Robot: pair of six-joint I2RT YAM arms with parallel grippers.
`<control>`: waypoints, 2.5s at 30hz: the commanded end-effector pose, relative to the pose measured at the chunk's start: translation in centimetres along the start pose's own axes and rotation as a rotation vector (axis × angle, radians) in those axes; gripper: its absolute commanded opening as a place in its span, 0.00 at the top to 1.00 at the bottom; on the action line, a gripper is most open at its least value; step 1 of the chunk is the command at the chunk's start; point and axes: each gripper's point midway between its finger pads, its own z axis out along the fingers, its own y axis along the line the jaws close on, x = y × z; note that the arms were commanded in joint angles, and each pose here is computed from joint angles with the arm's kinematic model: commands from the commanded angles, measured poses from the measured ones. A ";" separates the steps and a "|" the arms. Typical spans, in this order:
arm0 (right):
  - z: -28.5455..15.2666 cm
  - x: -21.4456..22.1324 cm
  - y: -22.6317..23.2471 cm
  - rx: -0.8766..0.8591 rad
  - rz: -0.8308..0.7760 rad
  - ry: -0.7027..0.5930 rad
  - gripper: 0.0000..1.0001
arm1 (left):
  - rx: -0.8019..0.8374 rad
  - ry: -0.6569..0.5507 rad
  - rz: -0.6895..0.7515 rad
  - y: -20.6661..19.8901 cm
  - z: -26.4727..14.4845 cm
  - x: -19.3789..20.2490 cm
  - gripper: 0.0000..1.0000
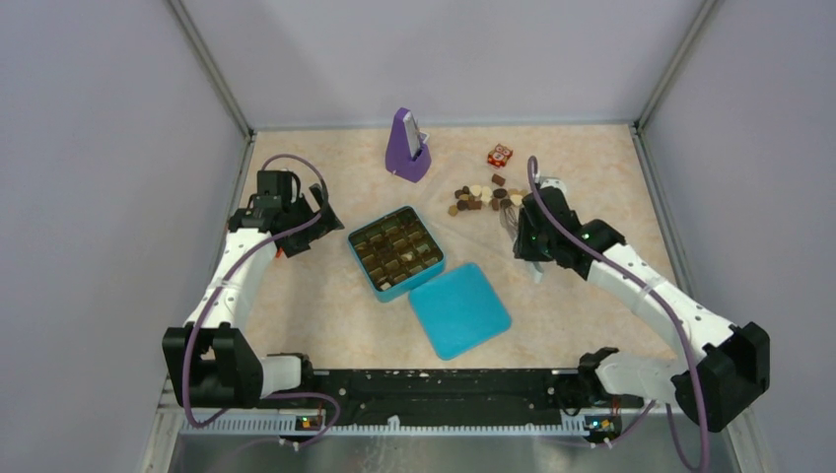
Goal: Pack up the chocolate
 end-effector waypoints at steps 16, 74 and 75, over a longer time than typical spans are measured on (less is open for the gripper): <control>5.9 -0.8 1.0 0.065 -0.108 0.031 0.64 | 0.021 -0.062 0.017 -0.8 -0.8 -1.8 0.01; -5.2 3.0 24.1 -0.599 -0.395 0.102 1.00 | 0.018 -0.076 0.014 -0.2 -0.9 -2.7 0.01; -4.9 3.5 24.4 -0.597 -0.404 0.112 1.00 | 0.015 -0.080 0.016 -0.2 -1.0 -2.7 0.01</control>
